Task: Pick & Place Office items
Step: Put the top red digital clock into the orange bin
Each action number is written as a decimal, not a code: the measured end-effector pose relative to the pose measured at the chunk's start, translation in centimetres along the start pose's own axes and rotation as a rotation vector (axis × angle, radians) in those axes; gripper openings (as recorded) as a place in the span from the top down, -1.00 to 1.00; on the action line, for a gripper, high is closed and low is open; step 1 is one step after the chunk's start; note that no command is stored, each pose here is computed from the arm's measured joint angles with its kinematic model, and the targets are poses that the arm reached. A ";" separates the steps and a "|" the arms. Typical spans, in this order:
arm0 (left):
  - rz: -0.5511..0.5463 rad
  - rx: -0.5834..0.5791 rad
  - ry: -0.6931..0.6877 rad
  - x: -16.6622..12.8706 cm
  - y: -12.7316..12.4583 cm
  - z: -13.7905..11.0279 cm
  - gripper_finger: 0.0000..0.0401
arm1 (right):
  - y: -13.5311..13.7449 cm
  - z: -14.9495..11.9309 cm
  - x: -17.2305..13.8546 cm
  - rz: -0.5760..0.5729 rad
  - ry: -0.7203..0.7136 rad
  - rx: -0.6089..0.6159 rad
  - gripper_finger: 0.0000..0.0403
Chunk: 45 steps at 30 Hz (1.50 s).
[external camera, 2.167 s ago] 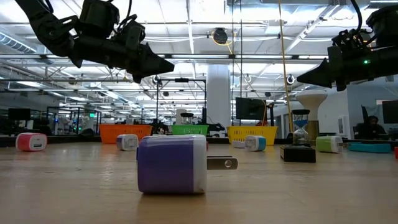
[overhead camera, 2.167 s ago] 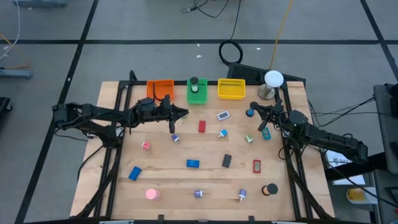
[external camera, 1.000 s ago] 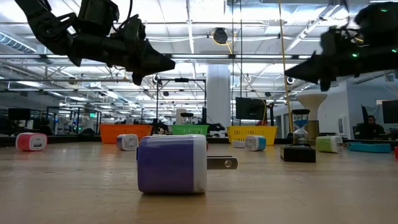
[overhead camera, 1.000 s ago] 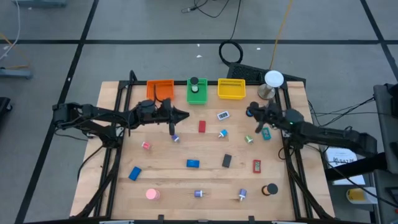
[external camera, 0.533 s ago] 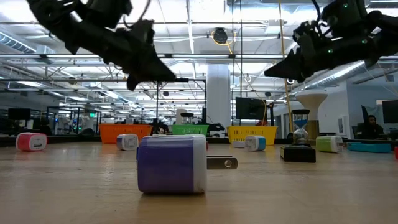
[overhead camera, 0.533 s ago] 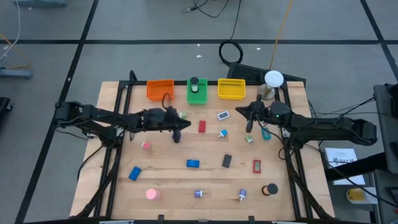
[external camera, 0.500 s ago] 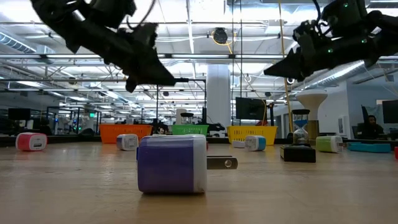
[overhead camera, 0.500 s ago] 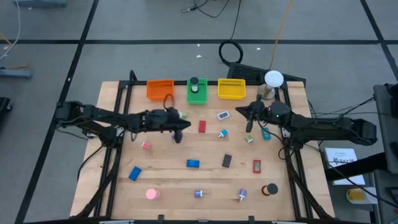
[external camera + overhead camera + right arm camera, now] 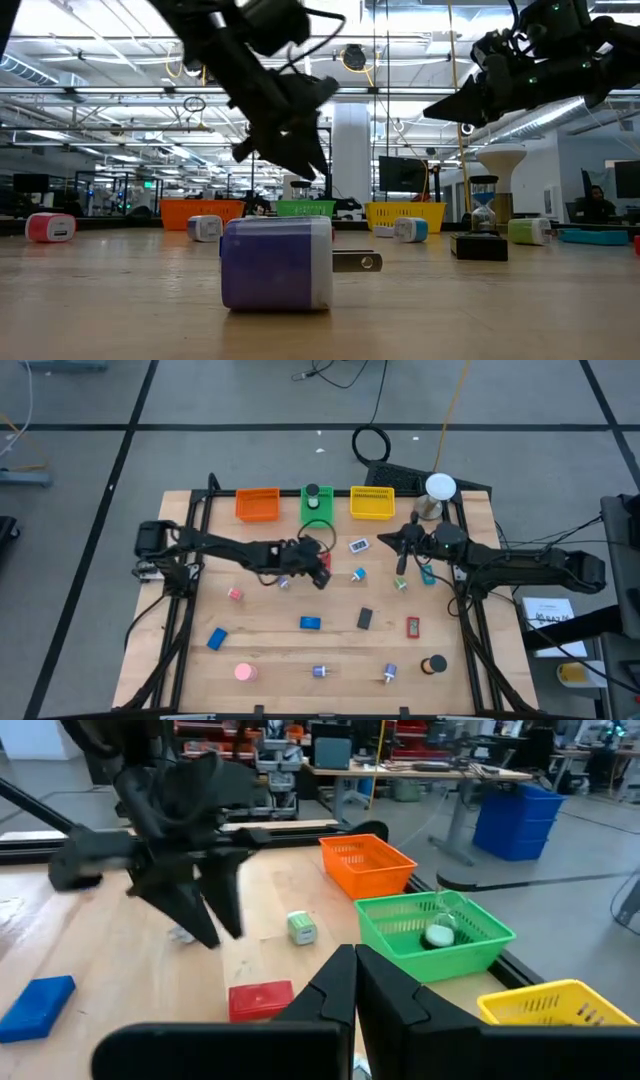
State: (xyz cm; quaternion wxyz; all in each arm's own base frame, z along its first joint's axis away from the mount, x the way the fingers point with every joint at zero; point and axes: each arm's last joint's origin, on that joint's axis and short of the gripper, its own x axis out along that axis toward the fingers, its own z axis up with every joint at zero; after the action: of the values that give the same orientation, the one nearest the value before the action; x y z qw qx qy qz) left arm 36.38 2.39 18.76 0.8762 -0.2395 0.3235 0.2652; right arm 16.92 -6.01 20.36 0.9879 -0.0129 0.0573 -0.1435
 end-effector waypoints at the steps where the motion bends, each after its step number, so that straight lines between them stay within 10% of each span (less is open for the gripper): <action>1: 0.028 0.008 0.017 0.3 -0.2 0.2 0.21 | 0.0 0.0 0.0 0.002 0.000 0.001 1.00; 14: 0.218 -0.053 0.120 5.4 -1.2 0.3 -0.50 | 0.3 0.1 0.0 0.015 -0.004 0.003 1.00; 34: 0.269 -0.107 0.132 6.8 -0.7 -0.9 -0.39 | 0.7 0.5 0.0 0.035 -0.045 -0.011 1.00; 45: 0.338 0.087 0.307 6.1 0.3 -2.1 0.16 | 0.9 0.5 0.0 0.045 -0.051 -0.028 1.00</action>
State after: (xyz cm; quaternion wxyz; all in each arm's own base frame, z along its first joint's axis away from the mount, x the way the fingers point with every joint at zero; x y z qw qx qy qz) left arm 39.23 3.24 13.06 0.7692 -0.1816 0.4995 0.3547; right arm 17.26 -5.12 20.86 0.9918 -0.0288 0.0342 -0.1200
